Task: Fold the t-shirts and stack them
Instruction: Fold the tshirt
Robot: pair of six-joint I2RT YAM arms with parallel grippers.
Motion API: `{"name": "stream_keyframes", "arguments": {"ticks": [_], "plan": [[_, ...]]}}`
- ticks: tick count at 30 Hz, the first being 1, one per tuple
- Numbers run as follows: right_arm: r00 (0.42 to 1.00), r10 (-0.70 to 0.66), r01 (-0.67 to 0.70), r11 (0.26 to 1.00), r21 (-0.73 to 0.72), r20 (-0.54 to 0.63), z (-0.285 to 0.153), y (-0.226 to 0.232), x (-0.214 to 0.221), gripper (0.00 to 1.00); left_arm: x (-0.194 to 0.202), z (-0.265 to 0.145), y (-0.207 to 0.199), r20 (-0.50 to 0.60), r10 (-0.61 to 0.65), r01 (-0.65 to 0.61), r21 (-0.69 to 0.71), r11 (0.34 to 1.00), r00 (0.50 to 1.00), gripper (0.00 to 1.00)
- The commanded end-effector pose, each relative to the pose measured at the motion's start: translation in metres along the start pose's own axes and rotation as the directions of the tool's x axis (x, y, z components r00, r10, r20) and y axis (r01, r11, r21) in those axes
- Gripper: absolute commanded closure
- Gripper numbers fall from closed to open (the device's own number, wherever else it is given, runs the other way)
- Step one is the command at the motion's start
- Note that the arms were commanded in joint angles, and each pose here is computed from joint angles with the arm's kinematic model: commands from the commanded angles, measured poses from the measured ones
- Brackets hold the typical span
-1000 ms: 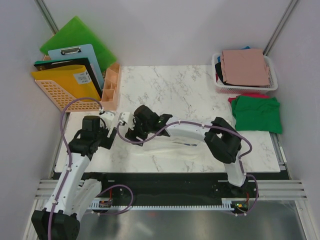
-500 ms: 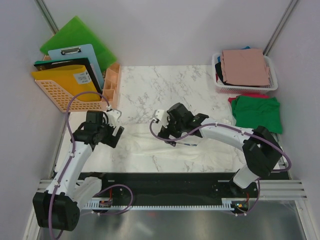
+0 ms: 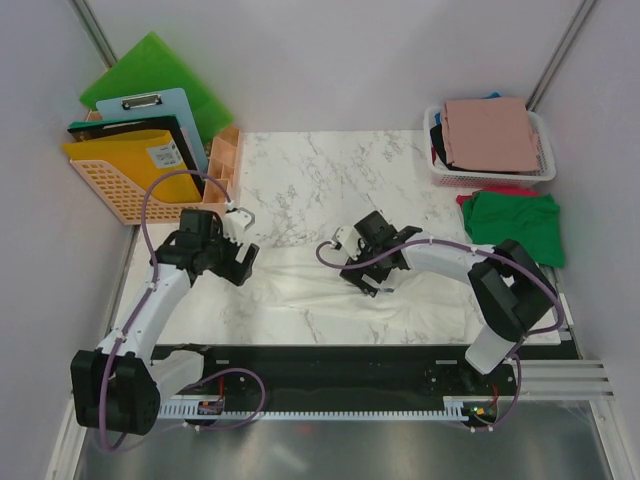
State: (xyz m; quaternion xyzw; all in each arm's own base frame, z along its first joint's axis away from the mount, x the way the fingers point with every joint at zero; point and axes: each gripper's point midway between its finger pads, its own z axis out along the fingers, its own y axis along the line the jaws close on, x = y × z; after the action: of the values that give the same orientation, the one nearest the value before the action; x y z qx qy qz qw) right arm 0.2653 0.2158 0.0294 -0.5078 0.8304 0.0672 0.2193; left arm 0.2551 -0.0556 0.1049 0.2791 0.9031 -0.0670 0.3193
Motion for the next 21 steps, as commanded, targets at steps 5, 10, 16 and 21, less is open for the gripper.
{"name": "stream_keyframes", "arguments": {"ticks": [5,10,16,21], "plan": [[0.997,0.069,-0.068,0.997,0.029,-0.04,0.025,-0.017,0.006,0.02,-0.019,0.019,0.002,0.058,0.109,-0.11,0.012,0.994,0.992,0.0],[0.995,0.093,-0.093,0.996,0.02,-0.047,0.026,-0.017,0.011,0.02,-0.024,0.02,0.0,0.082,0.127,-0.129,0.018,0.991,0.988,0.0],[0.992,0.12,-0.12,0.993,0.001,-0.024,0.021,-0.016,0.009,0.02,0.01,0.044,-0.003,-0.058,0.151,-0.15,0.032,0.988,0.987,0.0],[0.992,0.126,-0.126,0.992,-0.031,0.003,0.017,-0.012,0.004,0.02,0.05,0.067,0.01,-0.236,0.137,-0.14,0.003,0.99,0.962,0.0]]}}
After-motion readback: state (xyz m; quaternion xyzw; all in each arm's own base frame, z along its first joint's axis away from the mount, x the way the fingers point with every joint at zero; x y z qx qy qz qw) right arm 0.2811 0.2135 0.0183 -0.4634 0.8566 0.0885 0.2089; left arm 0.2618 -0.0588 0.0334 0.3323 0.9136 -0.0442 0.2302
